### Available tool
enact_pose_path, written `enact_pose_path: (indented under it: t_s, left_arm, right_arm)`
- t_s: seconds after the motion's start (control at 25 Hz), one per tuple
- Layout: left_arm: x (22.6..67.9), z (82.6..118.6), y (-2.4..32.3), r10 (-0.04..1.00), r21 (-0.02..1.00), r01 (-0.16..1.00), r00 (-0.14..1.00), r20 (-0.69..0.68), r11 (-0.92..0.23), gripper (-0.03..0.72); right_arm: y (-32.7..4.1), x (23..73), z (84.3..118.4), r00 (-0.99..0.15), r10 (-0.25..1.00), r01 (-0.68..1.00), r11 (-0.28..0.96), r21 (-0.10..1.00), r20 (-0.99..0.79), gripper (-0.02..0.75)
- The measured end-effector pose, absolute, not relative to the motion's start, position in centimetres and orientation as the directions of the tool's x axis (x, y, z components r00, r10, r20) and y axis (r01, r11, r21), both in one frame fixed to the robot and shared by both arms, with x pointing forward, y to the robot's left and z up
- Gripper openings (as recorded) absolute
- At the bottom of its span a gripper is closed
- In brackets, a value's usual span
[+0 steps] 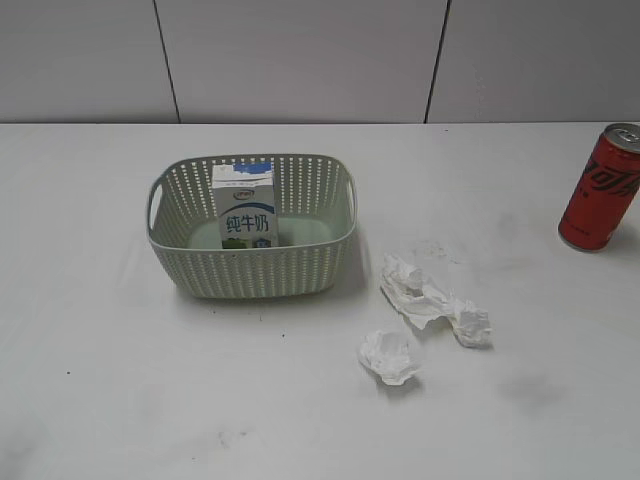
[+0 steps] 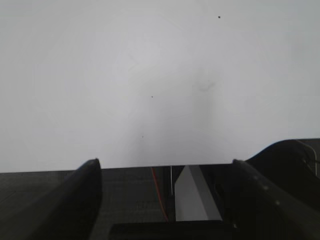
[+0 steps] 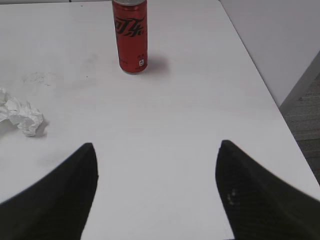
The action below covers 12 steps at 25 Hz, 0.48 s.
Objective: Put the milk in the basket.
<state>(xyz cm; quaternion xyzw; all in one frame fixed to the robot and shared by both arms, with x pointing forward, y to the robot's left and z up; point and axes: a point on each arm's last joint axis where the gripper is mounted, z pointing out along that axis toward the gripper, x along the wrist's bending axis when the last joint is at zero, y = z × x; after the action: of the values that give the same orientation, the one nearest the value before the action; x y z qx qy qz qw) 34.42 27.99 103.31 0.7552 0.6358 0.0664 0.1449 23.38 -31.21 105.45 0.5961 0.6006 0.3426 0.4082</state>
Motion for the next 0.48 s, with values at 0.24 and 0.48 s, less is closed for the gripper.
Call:
enact_pose_path:
  t_s: [0.24,0.48]
  left_arm:
    - [29.3,104.7,28.6,0.977,0.534,0.835,0.2,-0.069,-0.134,0.58]
    - [26.0,104.5,29.0,0.977,0.72,0.685,0.209,-0.049,-0.111,0.58]
  right_arm:
    - [-31.2,23.4,105.5,0.044,0.996,0.436,0.055,0.898,-0.082,0.587]
    - [-31.2,23.4,105.5,0.044,0.996,0.436,0.055,0.898,-0.082,0.586]
